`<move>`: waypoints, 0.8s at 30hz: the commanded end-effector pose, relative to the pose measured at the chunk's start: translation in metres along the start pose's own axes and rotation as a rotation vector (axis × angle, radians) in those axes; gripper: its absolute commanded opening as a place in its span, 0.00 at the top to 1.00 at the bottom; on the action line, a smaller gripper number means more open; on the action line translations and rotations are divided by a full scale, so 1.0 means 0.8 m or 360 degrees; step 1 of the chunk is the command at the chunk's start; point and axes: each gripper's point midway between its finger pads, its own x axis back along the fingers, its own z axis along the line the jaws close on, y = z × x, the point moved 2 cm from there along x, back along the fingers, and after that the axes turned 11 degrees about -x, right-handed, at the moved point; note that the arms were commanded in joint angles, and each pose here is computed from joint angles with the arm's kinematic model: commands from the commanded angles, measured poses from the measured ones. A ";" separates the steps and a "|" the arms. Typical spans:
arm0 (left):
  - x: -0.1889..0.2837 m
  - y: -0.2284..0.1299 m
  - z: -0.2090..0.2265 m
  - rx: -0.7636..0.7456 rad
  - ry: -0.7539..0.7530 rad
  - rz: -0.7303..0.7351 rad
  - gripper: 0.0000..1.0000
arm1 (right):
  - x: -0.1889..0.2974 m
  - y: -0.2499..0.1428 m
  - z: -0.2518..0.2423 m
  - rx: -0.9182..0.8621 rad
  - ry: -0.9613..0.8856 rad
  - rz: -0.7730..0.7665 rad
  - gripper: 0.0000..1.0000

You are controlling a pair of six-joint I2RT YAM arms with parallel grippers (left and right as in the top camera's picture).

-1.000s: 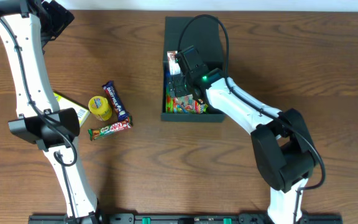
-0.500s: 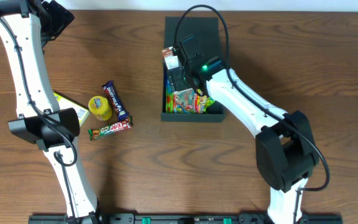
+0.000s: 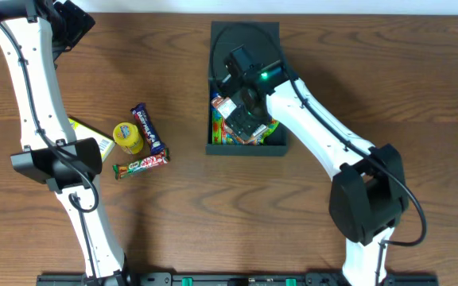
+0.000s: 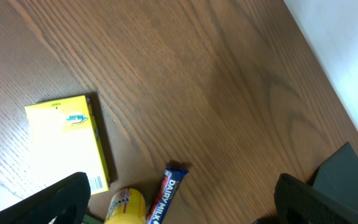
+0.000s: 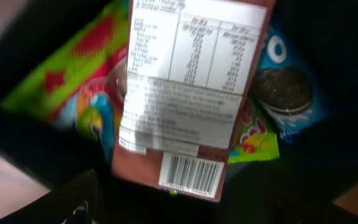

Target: Pack container

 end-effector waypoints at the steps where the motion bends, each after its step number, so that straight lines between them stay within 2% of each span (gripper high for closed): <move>1: 0.001 0.001 0.000 -0.0006 -0.0003 -0.0007 0.04 | 0.007 0.007 -0.017 0.0139 -0.0022 -0.0040 0.11; 4: 0.001 0.001 0.000 -0.0007 -0.0002 -0.0006 0.04 | 0.007 0.015 -0.019 0.0064 0.0034 -0.0093 0.01; 10: 0.000 0.000 0.001 -0.0007 0.0001 -0.0002 0.04 | 0.005 0.032 -0.004 0.0069 0.0166 -0.0191 0.01; 14: 0.000 0.000 0.001 -0.0008 0.0004 0.0004 0.04 | -0.004 0.030 -0.002 0.0063 0.0176 -0.0167 0.04; 24: 0.000 0.000 0.001 -0.0008 0.0004 0.0004 0.04 | -0.046 0.020 0.010 -0.0146 0.0201 -0.0022 0.06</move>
